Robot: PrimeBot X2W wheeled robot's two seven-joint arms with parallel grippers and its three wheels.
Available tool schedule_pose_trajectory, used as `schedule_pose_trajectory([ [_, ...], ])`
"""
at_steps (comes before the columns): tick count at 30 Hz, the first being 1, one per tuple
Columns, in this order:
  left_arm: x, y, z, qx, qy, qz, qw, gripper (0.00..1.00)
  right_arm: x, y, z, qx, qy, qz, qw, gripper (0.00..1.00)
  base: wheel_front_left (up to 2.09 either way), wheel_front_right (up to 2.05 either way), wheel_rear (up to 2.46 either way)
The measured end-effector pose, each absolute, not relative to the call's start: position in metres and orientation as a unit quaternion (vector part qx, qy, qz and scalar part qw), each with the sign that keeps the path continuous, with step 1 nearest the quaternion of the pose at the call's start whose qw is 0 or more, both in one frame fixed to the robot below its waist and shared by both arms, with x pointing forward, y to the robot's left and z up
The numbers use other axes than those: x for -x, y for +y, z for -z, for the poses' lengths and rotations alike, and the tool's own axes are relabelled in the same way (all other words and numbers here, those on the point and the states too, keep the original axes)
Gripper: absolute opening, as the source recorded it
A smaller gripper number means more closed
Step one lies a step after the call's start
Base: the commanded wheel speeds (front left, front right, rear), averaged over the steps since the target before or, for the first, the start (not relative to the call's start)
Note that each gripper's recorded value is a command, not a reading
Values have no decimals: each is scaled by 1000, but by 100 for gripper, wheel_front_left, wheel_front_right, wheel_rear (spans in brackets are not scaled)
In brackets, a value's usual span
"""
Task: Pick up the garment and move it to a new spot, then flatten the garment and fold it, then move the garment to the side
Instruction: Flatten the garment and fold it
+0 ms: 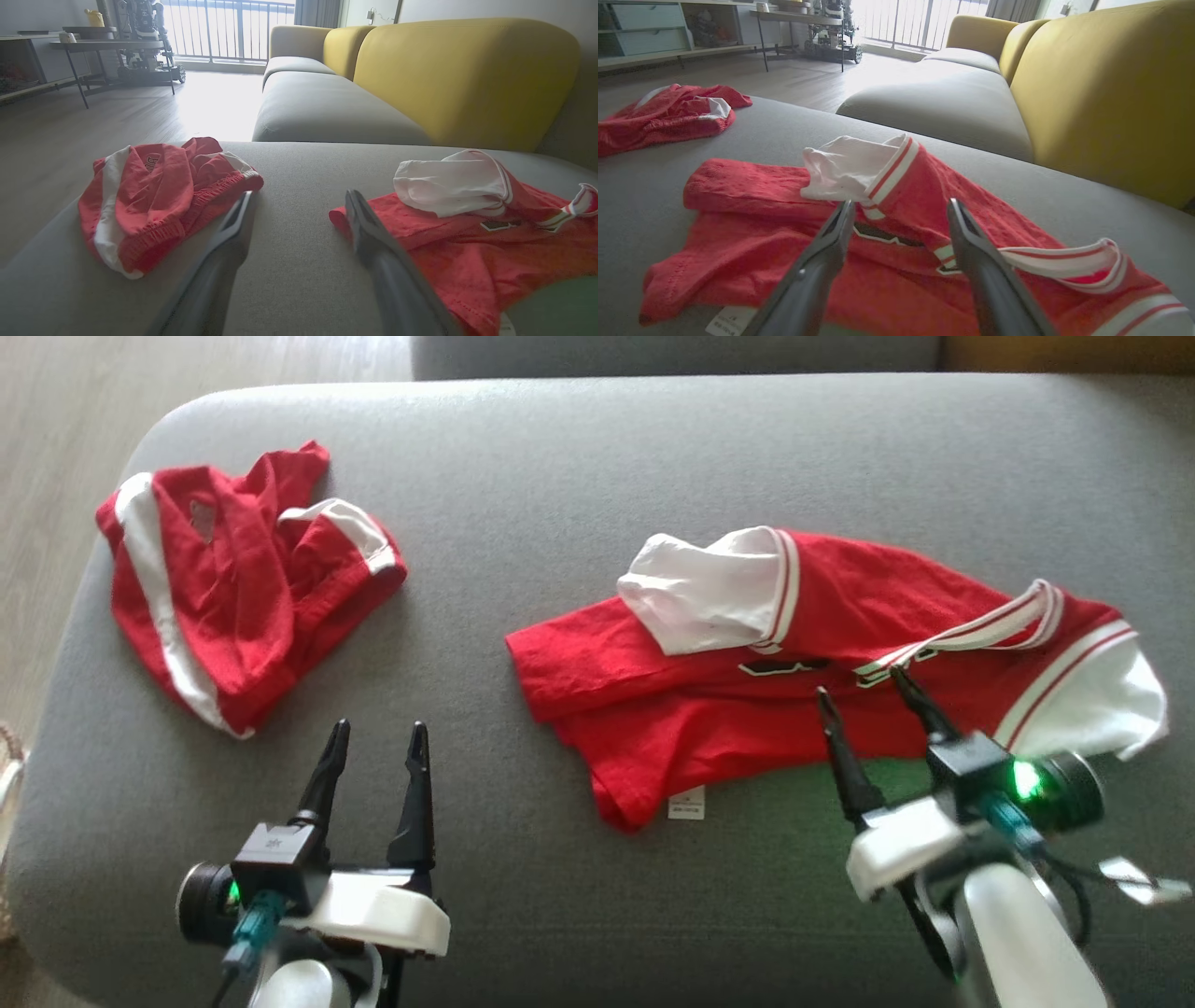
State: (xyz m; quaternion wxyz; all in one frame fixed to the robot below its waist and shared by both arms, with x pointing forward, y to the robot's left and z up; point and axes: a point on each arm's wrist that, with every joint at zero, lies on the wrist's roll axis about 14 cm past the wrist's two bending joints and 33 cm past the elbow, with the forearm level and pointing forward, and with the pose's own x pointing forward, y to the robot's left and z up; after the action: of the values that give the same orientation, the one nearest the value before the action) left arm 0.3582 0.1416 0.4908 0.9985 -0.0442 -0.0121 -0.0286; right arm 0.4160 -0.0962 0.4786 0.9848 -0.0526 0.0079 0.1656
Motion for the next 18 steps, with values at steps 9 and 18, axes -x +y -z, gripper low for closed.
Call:
schedule_pose_trajectory([
  [9, -359, 154, -484, 45, 0, 8, 999, 100, -457, -68, -468, 66, 25, -203, 977, 100, 0, 0, 0],
  [18, -356, 169, -473, 42, 18, -21, 999, 100, -482, -61, -423, 93, 90, -220, 967, 100, 0, 0, 0],
])
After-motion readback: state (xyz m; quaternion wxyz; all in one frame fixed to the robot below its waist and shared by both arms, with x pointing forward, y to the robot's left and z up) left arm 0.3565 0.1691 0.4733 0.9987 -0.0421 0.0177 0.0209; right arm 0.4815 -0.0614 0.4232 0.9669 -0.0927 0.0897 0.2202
